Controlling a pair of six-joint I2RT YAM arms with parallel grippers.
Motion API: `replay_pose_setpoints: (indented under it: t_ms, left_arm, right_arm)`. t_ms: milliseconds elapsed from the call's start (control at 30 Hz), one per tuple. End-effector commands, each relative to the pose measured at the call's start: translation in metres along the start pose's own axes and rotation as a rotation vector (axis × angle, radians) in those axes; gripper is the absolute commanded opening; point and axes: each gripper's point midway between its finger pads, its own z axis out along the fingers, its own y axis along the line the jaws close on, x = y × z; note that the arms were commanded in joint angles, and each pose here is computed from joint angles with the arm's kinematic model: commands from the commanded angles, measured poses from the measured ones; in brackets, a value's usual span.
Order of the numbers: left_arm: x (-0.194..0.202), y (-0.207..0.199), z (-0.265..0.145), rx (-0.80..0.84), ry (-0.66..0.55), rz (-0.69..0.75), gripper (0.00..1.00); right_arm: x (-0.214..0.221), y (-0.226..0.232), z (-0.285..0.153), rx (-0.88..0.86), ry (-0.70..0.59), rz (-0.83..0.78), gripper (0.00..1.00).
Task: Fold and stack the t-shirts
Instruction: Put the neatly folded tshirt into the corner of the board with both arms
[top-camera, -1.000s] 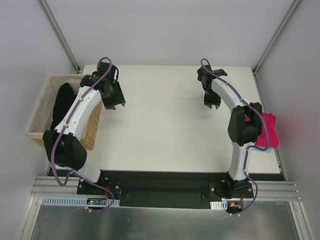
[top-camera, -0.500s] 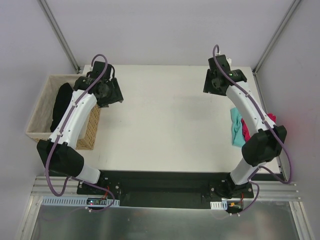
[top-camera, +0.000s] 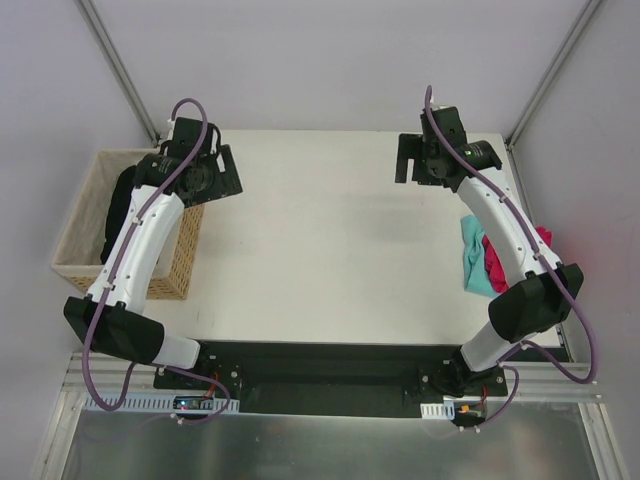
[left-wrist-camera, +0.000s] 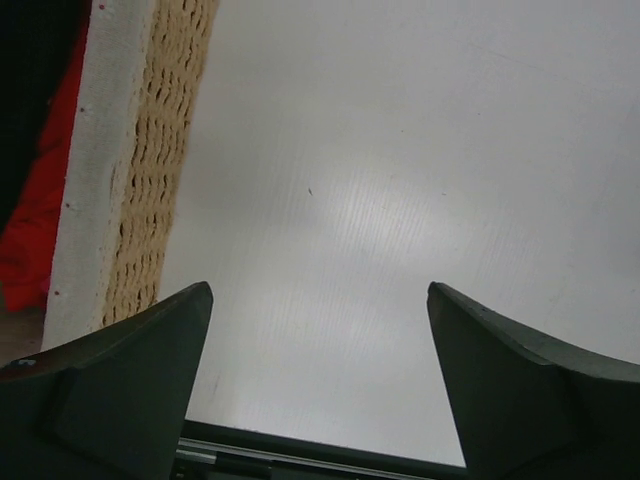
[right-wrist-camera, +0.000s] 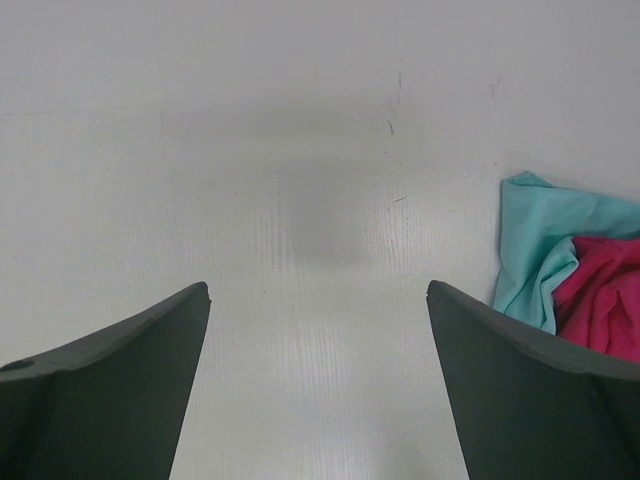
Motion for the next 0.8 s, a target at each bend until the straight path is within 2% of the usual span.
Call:
replay_pose_setpoints:
  t_ms: [0, 67, 767]
  left_arm:
    - [-0.026, 0.016, -0.032, -0.034, -0.129, 0.001, 0.94]
    - [-0.03, 0.02, -0.039, -0.046, -0.158, 0.002, 0.99]
    - [-0.039, 0.01, -0.05, 0.009, -0.181, 0.01, 0.99]
  right_arm:
    - [-0.012, 0.006, -0.017, -0.053, -0.03, -0.046, 0.96]
    - [-0.014, 0.009, -0.021, -0.067, -0.041, -0.046, 0.97]
    - [-0.02, 0.015, -0.024, -0.111, -0.074, -0.083, 0.98]
